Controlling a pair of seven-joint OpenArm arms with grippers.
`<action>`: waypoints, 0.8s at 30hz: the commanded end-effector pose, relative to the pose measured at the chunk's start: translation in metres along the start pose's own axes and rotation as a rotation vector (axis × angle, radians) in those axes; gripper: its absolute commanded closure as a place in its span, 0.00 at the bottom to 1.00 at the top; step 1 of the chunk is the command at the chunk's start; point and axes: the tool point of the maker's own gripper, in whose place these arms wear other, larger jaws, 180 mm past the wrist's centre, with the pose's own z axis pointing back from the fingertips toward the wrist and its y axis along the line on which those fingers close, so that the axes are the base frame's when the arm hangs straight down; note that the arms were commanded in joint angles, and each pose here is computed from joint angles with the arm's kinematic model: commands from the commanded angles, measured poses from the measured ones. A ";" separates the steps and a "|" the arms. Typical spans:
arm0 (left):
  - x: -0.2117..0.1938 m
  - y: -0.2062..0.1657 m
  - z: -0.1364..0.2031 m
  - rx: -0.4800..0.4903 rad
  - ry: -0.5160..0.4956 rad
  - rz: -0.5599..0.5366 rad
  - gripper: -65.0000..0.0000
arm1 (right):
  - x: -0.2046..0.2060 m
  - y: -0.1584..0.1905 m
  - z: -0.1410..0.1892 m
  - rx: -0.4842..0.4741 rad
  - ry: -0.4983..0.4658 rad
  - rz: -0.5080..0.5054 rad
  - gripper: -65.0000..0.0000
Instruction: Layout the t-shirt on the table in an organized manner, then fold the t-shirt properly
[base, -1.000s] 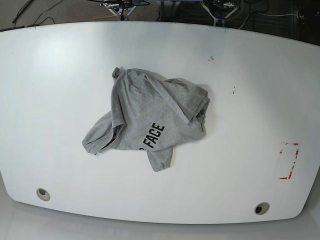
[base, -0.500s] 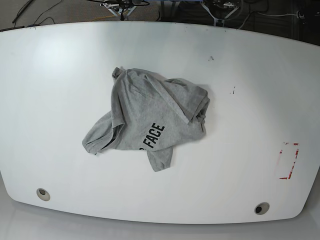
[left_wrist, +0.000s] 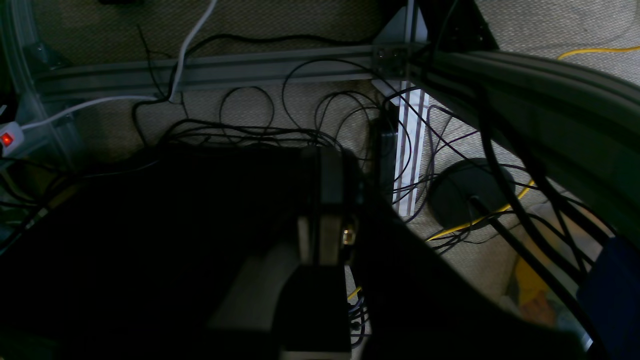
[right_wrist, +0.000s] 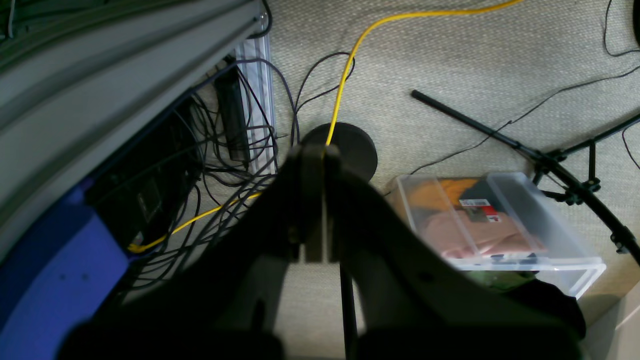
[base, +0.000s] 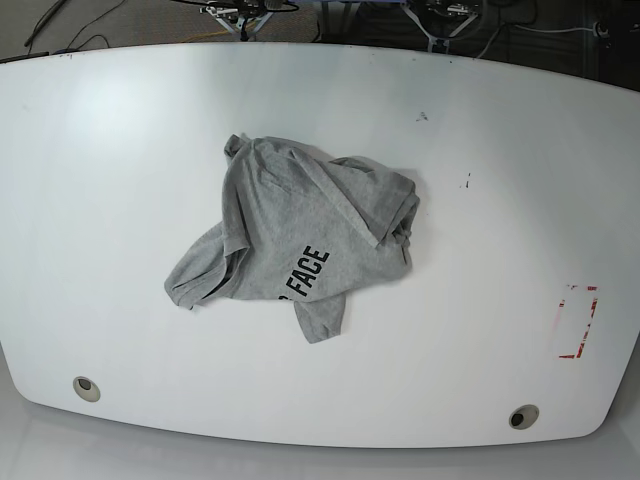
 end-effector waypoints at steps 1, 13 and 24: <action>-0.003 0.003 0.001 0.007 0.007 -0.001 1.00 | 0.002 -0.002 0.000 -0.004 -0.010 -0.002 1.00; -0.003 0.001 0.000 0.005 0.003 0.002 0.99 | 0.000 0.001 0.000 0.003 -0.007 0.002 1.00; -0.002 0.000 0.000 0.002 0.005 0.000 0.99 | -0.002 -0.001 0.000 0.001 0.000 0.000 1.00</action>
